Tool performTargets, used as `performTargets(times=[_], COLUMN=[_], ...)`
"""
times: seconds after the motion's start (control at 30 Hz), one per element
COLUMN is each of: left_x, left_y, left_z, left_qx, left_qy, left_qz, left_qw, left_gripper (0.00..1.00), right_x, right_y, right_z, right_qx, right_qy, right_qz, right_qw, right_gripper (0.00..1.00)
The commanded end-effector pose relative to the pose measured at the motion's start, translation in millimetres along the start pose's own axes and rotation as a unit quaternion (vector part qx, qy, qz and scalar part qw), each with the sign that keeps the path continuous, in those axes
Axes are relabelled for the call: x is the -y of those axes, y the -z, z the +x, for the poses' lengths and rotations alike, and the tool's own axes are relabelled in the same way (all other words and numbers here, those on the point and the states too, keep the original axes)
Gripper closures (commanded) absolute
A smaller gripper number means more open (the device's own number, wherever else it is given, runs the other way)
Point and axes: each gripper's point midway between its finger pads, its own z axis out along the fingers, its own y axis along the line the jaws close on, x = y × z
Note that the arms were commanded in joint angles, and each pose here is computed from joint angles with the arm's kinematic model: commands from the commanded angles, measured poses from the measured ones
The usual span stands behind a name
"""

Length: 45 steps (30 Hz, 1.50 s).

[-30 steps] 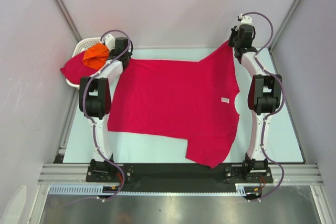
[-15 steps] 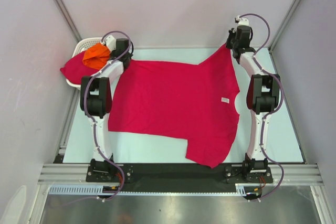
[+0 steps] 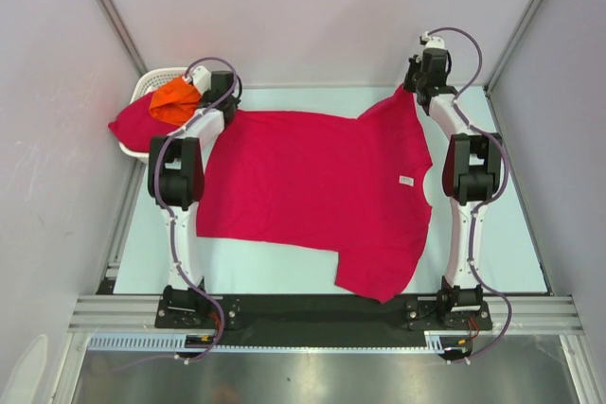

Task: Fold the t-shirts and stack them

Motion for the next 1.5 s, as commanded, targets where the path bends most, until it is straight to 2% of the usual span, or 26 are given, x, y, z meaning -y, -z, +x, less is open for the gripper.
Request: performTargets(times=[0.0,0.23,0.7,1.1,1.27,1.47], left_x=[3.7,1.4,2.7,-1.9,-7.7,-6.1], left_y=[-2.0,-6.9,-5.8,10.1,18.4,21.8], left_z=[-24.0,-14.8,-12.0,-21.5,-21.6,-30.0], left_qx=[0.020,-0.002,-0.021,-0.063,-0.074,-0.077], left_qy=[0.030,0.059,0.047,0.073,0.118,0.126], left_qz=[-0.002,-0.005,0.003,0.015,0.005,0.017], left_qw=[0.999,0.998,0.999,0.995,0.990,0.989], left_gripper=[1.00,1.00,1.00,1.00,1.00,1.00], right_x=[-15.8,-17.9,-16.4,-19.3,-16.5,-15.5], right_y=[-4.0,-5.6,2.1,38.0,46.4,56.9], right_z=[-14.5,-18.7,-20.9,-49.5,-48.0,-45.3], right_qx=[0.016,0.021,0.028,0.067,0.064,0.065], right_qy=[0.001,-0.008,-0.020,-0.018,-0.041,-0.045], right_qz=[-0.009,-0.012,-0.017,-0.034,-0.029,-0.029], right_qw=[1.000,1.000,0.999,0.997,0.997,0.996], right_gripper=[1.00,1.00,1.00,1.00,1.00,1.00])
